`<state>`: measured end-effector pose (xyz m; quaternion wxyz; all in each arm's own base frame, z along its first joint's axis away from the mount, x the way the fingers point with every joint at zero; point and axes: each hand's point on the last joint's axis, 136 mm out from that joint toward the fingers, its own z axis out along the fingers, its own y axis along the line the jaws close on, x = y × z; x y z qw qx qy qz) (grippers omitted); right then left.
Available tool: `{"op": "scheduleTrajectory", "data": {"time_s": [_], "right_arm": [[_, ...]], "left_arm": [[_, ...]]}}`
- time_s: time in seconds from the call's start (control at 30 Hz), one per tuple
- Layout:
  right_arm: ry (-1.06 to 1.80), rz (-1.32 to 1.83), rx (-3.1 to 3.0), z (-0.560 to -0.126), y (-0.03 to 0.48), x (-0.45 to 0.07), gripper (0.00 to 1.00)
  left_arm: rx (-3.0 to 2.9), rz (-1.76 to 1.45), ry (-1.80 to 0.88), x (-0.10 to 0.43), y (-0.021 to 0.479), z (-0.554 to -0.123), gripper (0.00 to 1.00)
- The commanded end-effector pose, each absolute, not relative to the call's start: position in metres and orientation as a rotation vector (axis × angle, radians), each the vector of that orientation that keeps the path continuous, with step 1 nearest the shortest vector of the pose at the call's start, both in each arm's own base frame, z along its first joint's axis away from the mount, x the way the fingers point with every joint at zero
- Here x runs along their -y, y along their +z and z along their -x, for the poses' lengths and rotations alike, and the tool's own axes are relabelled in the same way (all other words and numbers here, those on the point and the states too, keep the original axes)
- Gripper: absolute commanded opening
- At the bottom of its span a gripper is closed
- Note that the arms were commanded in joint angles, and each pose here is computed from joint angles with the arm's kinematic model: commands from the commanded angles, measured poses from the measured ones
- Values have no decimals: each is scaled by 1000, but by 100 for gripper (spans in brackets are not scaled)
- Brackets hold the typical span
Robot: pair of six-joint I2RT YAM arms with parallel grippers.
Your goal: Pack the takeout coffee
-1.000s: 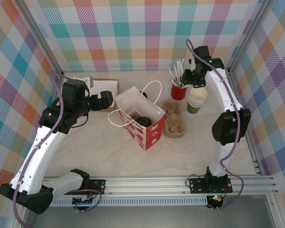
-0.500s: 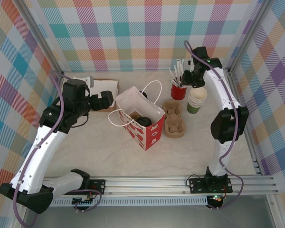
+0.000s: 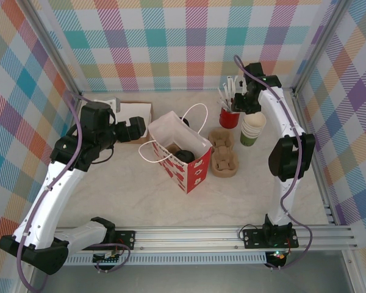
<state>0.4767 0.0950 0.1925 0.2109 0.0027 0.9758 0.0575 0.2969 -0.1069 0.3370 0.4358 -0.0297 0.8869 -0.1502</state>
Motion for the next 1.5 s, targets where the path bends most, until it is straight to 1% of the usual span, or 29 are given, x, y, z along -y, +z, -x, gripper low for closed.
{"op": "scheduleTrajectory", "data": {"time_s": [0.0, 0.07, 0.2, 0.37, 0.53, 0.6, 0.77, 0.97, 1.23, 1.47], "right_arm": [[180, 30, -2700, -480, 198, -103, 37], [181, 32, -2697, -481, 199, -103, 36], [182, 40, -2701, -483, 200, -106, 31], [187, 44, -2701, -482, 202, -107, 20], [186, 49, -2698, -478, 208, -108, 5], [180, 50, -2695, -476, 212, -106, 1], [156, 60, -2669, -467, 230, -102, 0], [151, 70, -2608, -439, 275, -96, 0], [180, 54, -2528, -373, 340, -84, 0], [317, 37, -2387, -305, 402, -82, 0]], "left_arm": [[-2205, 67, -366, 106, 335, -299, 98], [-2206, 67, -364, 106, 335, -299, 98], [-2209, 66, -362, 106, 334, -299, 98], [-2206, 65, -362, 106, 335, -298, 98], [-2205, 66, -360, 105, 335, -298, 98], [-2203, 66, -360, 105, 336, -297, 98], [-2198, 66, -358, 103, 338, -296, 98], [-2187, 66, -359, 103, 340, -295, 98], [-2161, 87, -360, 99, 346, -293, 98], [-2101, 176, -380, 91, 350, -288, 98]]}}
